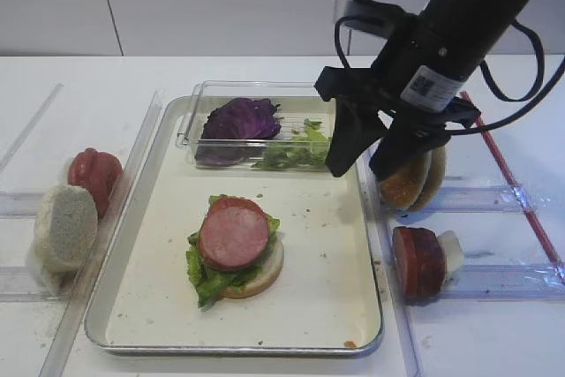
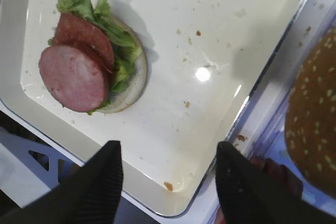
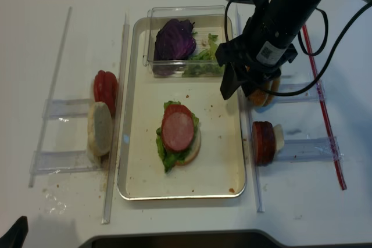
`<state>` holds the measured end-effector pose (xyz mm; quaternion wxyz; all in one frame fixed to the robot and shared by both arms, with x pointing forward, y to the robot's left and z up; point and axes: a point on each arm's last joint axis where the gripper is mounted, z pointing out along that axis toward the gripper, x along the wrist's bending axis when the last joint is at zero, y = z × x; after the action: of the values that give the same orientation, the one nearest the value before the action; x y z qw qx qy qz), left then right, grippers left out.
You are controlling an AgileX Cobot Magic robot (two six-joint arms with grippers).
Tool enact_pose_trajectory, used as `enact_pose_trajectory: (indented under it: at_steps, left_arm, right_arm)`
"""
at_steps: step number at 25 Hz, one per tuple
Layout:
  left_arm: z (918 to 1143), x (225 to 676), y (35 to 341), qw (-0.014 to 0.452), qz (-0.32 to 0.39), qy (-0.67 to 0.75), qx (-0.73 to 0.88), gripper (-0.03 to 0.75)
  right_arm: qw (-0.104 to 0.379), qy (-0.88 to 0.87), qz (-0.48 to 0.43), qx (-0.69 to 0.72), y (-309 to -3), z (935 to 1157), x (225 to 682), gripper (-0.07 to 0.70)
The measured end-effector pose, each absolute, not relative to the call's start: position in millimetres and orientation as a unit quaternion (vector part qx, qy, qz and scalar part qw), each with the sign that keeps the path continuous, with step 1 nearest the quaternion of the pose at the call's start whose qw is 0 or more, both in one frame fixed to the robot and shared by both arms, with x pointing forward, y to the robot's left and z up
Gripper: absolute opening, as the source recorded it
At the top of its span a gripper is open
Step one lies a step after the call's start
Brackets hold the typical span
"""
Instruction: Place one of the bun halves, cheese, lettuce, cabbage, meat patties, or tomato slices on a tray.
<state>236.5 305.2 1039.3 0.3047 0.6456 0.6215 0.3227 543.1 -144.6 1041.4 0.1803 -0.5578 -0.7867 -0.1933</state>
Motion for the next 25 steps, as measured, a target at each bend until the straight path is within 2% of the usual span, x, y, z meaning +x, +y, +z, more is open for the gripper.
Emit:
enact_pose_trajectory:
  at_steps: [4,12,15,25]
  left_arm:
    - [1039,237,305,0.305,0.323,0.621,0.646,0.440]
    - [1039,237,305,0.305,0.323,0.621,0.646,0.440]
    - [1039,237,305,0.305,0.323,0.621,0.646,0.440]
    - [1039,237,305,0.305,0.323,0.621,0.646,0.440]
  right_arm:
    - [0.165,-0.786,-0.193,-0.563,-147,1049,543,0.420]
    - [0.078,-0.794,-0.174,-0.577,-161,1073,544,0.420]
    - [0.059,-0.797,-0.173,-0.576,-165,1079,543,0.420]
    - [0.027,-0.802,-0.147,-0.578,-172,1078,544,0.420]
